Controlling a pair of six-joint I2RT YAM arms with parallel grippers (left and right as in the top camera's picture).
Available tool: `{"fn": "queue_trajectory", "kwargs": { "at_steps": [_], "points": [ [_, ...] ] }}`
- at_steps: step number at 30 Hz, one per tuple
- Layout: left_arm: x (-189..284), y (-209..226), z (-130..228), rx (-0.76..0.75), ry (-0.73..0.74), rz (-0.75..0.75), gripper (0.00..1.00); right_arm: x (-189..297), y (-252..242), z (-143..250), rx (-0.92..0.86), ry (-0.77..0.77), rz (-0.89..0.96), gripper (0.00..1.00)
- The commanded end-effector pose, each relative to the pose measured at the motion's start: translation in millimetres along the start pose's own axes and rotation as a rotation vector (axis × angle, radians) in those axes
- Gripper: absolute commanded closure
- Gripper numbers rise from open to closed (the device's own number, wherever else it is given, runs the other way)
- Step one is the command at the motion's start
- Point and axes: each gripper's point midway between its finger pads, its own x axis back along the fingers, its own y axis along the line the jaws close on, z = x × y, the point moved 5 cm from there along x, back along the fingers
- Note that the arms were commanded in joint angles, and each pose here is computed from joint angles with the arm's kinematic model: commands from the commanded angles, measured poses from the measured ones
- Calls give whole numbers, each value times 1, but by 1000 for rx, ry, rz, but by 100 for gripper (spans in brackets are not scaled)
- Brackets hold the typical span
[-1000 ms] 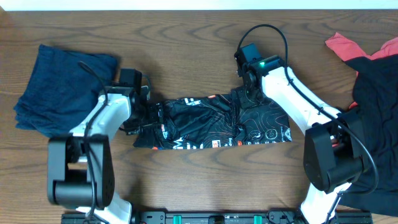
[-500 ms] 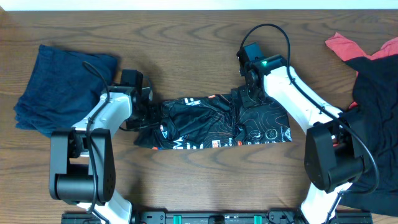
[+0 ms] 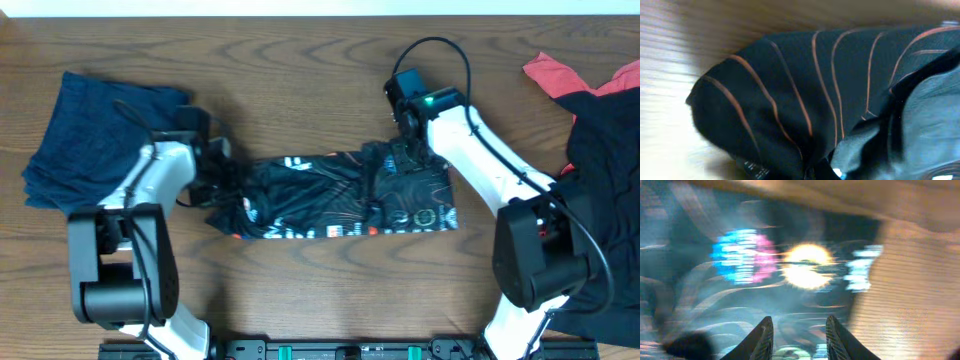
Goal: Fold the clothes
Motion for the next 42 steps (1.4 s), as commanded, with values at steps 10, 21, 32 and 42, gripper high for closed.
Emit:
{"fn": "queue_trajectory", "kwargs": {
  "at_steps": [10, 21, 32, 42],
  "points": [
    [89, -3, -46, 15, -134, -58, 94, 14, -86, 4, -209, 6, 75, 68],
    [69, -159, 13, -329, -44, 86, 94, 10, -108, 9, -244, 33, 80, 71],
    [34, -249, 68, -576, -141, 51, 94, 10, -104, 11, -223, 44, 52, 72],
    [15, -258, 76, -608, -113, 42, 94, 10, -101, 12, -219, 53, 31, 72]
  ]
}}
